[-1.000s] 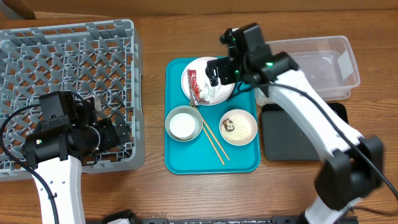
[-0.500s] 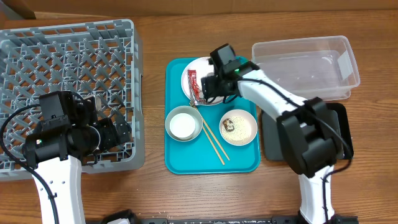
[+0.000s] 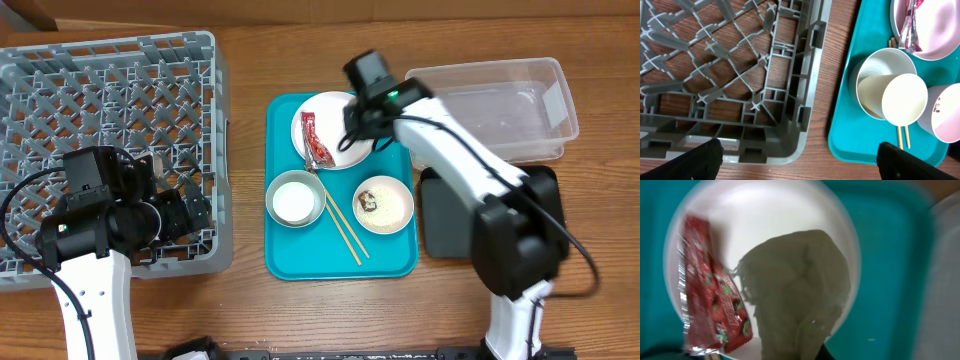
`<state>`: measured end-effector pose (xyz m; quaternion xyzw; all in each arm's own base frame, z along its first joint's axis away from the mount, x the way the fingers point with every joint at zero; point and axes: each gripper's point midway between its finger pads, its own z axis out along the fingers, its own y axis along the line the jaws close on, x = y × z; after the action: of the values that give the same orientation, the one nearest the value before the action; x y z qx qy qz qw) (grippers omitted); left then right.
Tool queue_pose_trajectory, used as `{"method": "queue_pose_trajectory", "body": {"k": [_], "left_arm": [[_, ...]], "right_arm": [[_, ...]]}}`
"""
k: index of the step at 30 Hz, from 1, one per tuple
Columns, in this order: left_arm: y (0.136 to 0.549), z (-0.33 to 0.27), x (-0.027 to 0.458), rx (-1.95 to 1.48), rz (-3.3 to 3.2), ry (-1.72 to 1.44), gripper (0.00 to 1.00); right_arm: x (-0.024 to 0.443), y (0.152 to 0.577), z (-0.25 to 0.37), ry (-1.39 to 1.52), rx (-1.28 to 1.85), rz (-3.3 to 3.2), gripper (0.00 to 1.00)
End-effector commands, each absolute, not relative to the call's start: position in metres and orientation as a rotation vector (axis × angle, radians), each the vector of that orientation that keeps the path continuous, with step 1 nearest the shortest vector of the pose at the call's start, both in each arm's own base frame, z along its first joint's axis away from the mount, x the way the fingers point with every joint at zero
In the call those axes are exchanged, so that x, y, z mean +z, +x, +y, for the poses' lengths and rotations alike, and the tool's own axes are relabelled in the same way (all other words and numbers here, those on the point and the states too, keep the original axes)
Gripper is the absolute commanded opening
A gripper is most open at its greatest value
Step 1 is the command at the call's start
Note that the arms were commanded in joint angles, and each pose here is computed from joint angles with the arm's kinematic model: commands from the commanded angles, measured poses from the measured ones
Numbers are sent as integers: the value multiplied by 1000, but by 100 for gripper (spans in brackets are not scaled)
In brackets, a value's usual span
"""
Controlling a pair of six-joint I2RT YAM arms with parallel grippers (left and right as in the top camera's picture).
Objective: Sort waste into correct bins and load items into the dishwasher
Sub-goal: 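Carry the tissue with the right gripper into the clear bin and release, then grasp the red wrapper on the white plate with the right gripper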
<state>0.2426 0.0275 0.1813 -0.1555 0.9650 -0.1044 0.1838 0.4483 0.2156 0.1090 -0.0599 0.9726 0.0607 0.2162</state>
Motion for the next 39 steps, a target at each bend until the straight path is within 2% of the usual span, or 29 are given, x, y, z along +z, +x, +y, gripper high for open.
{"method": "queue_pose_trajectory", "body": {"k": [1,5,9,10,11,13,14,16,19,22,26,34,37,39], "left_arm": [[247,28,189,-294,2698,-408,100],[247,29,189,-287,2699,-410,100],[247,29,189,-287,2698,-409,100],[247,29,189,-286,2697,-409,100],[248,30,189,-286,2696,-408,100],[248,29,189,-286,2697,-409,100],[247,29,189,-287,2697,-409,100],[247,29,189,-288,2699,-409,100],[247,29,189,-288,2699,-409,100],[247,29,189,-287,2699,-409,100],[247,29,189,-287,2699,-409,100],[247,29,189,-288,2700,-410,100],[247,29,189,-288,2700,-410,100],[247,29,189,-288,2700,-410,100]], "right_arm": [[207,465,177,-35,165,2487,9],[211,465,135,84,131,2511,14],[184,453,98,217,82,2617,14],[178,451,92,231,74,2636,17],[171,448,89,242,79,2653,25],[165,447,85,254,96,2666,63],[165,448,84,258,103,2662,75],[173,453,88,253,139,2638,86],[188,459,114,187,311,2610,86],[203,458,165,40,563,2564,84],[202,450,219,-172,561,2518,84],[143,431,284,-392,436,2578,84],[113,429,300,-432,428,2616,82],[92,428,307,-449,421,2639,76]]}}
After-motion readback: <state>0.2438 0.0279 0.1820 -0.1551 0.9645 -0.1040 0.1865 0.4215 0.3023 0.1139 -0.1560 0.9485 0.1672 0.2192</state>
